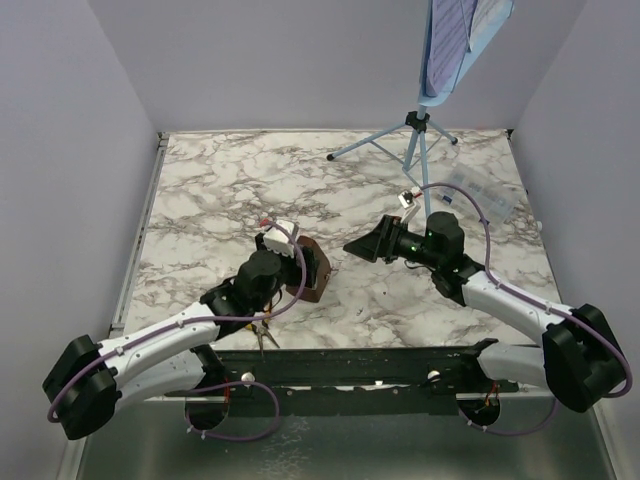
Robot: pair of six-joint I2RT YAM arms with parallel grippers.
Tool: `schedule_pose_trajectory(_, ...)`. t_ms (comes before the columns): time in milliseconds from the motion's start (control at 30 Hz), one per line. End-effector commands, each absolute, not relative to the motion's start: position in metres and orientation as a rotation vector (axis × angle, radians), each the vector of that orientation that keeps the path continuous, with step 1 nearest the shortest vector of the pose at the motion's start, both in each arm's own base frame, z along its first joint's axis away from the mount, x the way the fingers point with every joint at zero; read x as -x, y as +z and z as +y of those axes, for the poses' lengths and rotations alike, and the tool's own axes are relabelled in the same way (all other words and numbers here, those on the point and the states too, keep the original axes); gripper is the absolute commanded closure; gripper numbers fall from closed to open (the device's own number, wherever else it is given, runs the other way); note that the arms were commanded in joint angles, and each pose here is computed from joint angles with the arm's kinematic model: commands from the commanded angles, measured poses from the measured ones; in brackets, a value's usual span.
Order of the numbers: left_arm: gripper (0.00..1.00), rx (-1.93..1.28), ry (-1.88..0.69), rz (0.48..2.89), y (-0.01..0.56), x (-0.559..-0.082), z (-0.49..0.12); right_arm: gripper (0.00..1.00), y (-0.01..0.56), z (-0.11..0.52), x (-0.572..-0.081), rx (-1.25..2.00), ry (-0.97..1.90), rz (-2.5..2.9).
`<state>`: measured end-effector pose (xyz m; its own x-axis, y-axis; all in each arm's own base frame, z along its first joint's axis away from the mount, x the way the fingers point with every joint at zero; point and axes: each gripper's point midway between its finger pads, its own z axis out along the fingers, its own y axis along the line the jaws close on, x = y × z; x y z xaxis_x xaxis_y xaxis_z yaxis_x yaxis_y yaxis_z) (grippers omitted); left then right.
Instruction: Set up the instrument practice props
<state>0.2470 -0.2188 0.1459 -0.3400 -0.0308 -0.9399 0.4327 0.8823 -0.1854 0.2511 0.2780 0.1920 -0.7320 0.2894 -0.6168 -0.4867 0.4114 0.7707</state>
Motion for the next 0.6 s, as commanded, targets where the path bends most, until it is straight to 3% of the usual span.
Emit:
schedule_pose_trajectory(0, 0.09, -0.168, -0.486, 1.963, 0.166, -0.251, -0.219, 0.22, 0.188, 0.275, -0.246, 0.191, 1.362, 1.963)
schedule_pose_trajectory(67, 0.01, -0.162, -0.488, 2.039, 0.168, -0.248, -0.223, 0.22, 0.189, 0.274, -0.245, 0.196, 1.362, 1.961)
schedule_pose_trajectory(567, 0.05, -0.337, -0.410, 2.301, 0.149, -0.250, -0.237, 0.22, 0.191, 0.269, -0.239, 0.189, 1.358, 1.954)
